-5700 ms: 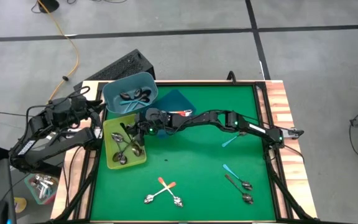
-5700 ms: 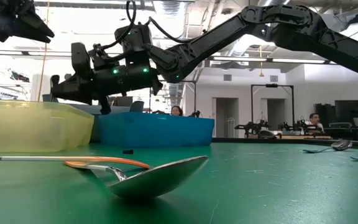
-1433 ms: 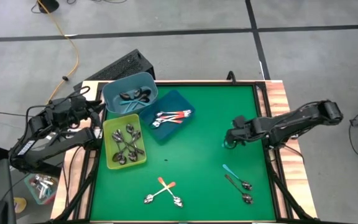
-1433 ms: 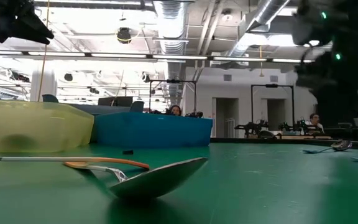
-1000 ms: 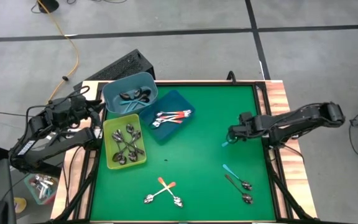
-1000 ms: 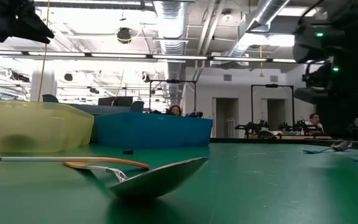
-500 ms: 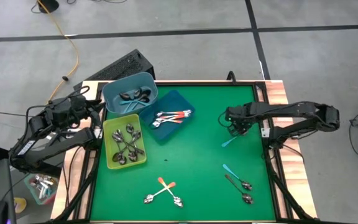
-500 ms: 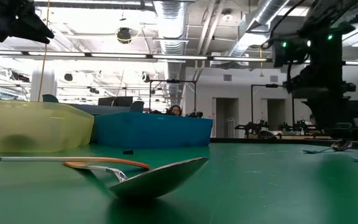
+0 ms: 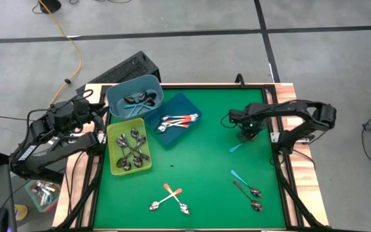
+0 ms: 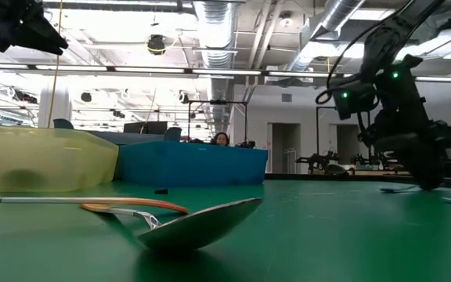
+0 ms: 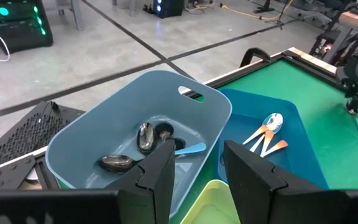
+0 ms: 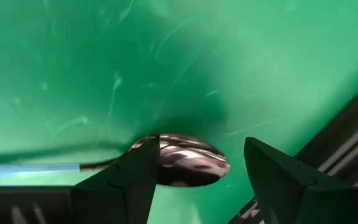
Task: Sort silverware by color (type)
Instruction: Put the blue spoon into the light blue bin
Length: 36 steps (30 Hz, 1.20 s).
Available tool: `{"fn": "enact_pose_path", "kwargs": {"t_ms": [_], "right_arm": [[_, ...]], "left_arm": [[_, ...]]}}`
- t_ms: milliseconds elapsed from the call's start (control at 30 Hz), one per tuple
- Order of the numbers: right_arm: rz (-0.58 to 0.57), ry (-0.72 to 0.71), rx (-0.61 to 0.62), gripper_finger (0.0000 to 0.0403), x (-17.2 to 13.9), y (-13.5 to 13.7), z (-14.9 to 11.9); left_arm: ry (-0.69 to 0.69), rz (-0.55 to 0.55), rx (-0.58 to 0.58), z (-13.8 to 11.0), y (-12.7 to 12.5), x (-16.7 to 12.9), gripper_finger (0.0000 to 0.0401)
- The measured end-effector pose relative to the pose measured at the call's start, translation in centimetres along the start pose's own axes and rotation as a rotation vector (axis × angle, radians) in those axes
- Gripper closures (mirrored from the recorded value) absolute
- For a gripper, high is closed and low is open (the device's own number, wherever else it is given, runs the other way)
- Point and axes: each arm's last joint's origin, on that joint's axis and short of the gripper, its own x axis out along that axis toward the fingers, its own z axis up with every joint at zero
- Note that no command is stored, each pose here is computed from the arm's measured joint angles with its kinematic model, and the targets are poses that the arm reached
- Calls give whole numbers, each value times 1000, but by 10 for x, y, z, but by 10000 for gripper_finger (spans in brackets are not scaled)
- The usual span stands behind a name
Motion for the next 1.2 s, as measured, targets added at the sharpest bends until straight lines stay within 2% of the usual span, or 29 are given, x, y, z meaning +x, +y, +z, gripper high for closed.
{"fn": "enact_pose_path", "kwargs": {"t_ms": [367,500,800,1000,1200], "right_arm": [[75,159,-89,171,15,10,4],[81,161,-89,208,15,11,4],[94,158,-94,329,16,12,4],[82,145,-64,390,17,12,5],[58,94,-41,396,13,16,7]], "left_arm": [[6,1,11,-1,0,0,279],[6,1,19,-1,0,0,279],[5,1,18,0,0,0,279],[5,1,17,0,0,0,279],[3,1,16,0,0,0,279]]}}
